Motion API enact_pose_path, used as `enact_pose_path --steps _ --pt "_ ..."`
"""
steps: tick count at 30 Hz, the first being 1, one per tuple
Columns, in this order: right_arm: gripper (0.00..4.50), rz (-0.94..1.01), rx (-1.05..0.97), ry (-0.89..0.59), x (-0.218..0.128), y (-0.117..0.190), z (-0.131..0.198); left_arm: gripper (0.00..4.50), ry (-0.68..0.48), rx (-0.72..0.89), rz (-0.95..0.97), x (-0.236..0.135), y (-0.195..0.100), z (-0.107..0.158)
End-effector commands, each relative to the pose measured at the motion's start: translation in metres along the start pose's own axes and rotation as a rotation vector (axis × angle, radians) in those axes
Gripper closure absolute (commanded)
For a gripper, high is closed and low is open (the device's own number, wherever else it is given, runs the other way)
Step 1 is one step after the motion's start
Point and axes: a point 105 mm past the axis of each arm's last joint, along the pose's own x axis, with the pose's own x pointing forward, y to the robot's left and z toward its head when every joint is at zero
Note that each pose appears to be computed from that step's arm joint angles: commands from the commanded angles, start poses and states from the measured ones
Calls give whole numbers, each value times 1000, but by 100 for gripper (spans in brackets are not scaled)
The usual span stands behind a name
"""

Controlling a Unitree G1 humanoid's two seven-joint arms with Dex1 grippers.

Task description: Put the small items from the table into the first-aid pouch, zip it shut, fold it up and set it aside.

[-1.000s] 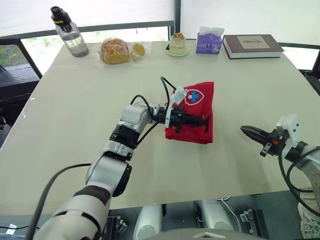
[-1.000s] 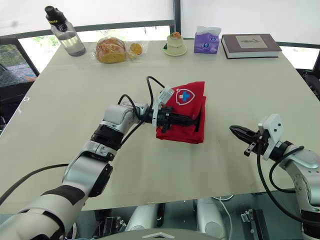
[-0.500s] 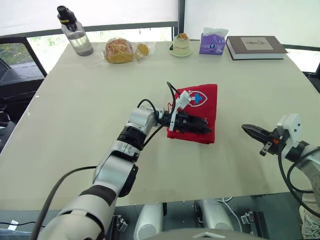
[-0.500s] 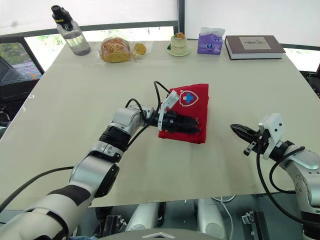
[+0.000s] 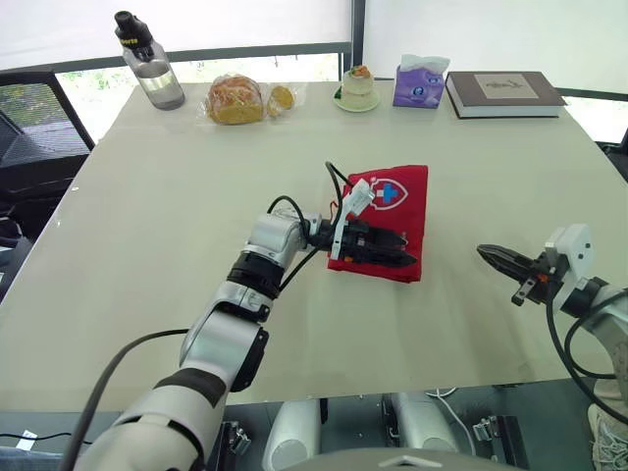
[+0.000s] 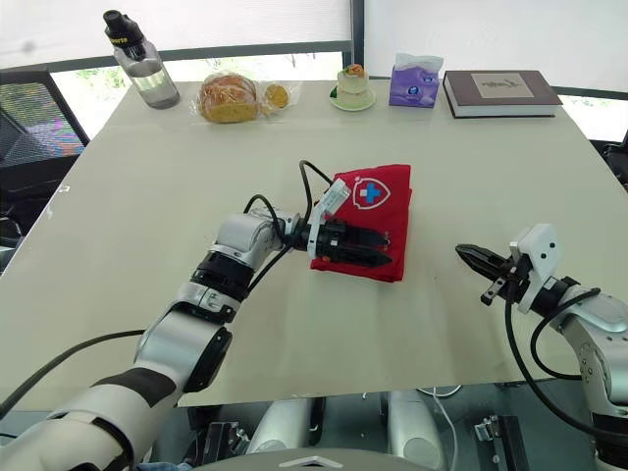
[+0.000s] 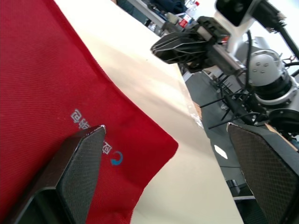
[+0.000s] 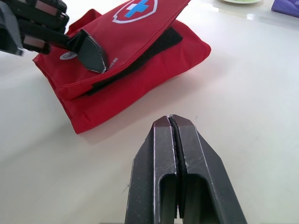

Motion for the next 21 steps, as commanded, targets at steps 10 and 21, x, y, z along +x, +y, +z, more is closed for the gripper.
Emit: enact_pose_path --steps 10,21 --pt "450 -2 -44 -31 -3 -1 12 210 -228 188 32 -10 -12 74" --pt "450 56 -35 -73 -4 7 23 447 51 501 327 23 38 39"
